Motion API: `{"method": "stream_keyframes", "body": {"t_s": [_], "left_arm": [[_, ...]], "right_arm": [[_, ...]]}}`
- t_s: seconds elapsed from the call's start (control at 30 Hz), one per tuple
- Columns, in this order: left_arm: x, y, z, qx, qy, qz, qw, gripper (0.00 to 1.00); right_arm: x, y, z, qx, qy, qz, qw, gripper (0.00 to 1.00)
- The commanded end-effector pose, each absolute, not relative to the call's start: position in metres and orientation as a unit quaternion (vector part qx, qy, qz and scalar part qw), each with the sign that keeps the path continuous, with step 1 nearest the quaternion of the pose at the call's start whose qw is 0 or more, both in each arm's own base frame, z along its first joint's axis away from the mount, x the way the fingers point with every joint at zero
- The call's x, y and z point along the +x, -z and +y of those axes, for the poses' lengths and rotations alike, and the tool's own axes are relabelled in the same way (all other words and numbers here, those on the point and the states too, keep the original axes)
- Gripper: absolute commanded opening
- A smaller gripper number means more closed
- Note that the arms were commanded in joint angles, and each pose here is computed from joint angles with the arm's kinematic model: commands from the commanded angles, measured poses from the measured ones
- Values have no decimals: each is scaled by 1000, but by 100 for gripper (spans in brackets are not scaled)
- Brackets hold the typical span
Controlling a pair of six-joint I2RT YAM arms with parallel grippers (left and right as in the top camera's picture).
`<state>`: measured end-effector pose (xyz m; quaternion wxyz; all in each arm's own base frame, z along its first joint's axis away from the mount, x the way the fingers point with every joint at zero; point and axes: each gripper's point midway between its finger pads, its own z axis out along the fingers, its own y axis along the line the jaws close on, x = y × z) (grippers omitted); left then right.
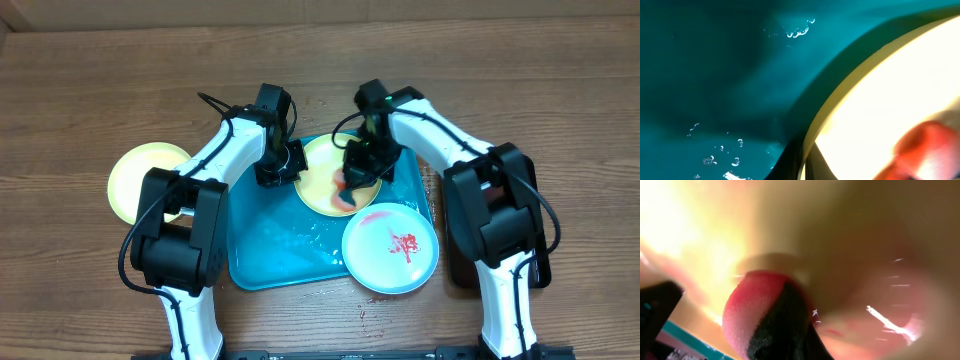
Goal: Clean dirty plates on tray and stack at the side
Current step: 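Scrub the second yellow plate with the sponge, left gripper holding it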
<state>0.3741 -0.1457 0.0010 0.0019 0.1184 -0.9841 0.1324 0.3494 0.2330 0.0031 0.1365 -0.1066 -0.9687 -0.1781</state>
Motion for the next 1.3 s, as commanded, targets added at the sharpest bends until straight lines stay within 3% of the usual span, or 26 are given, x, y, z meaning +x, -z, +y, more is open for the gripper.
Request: {"method": "stream_keyframes", "body": {"t_s": [0.0, 0.33, 0.57, 0.73, 1.27], "left_arm": [[345, 52, -108, 150, -33, -987, 55, 4], [344, 52, -107, 150, -32, -987, 58, 4], [343, 52, -107, 150, -31, -986, 59, 4], [342, 52, -107, 148, -31, -987, 60, 4], [341, 51, -107, 148, -30, -986, 64, 4]], "right_arm": [[357, 54, 134, -126, -33, -987, 98, 4], [395, 27, 129, -118, -57, -991, 37, 4], [420, 17, 185, -97, 43, -994, -2, 4], [418, 8, 255, -69, 204, -976, 21, 4], [366, 28, 306, -31, 248, -965, 80, 4]]}}
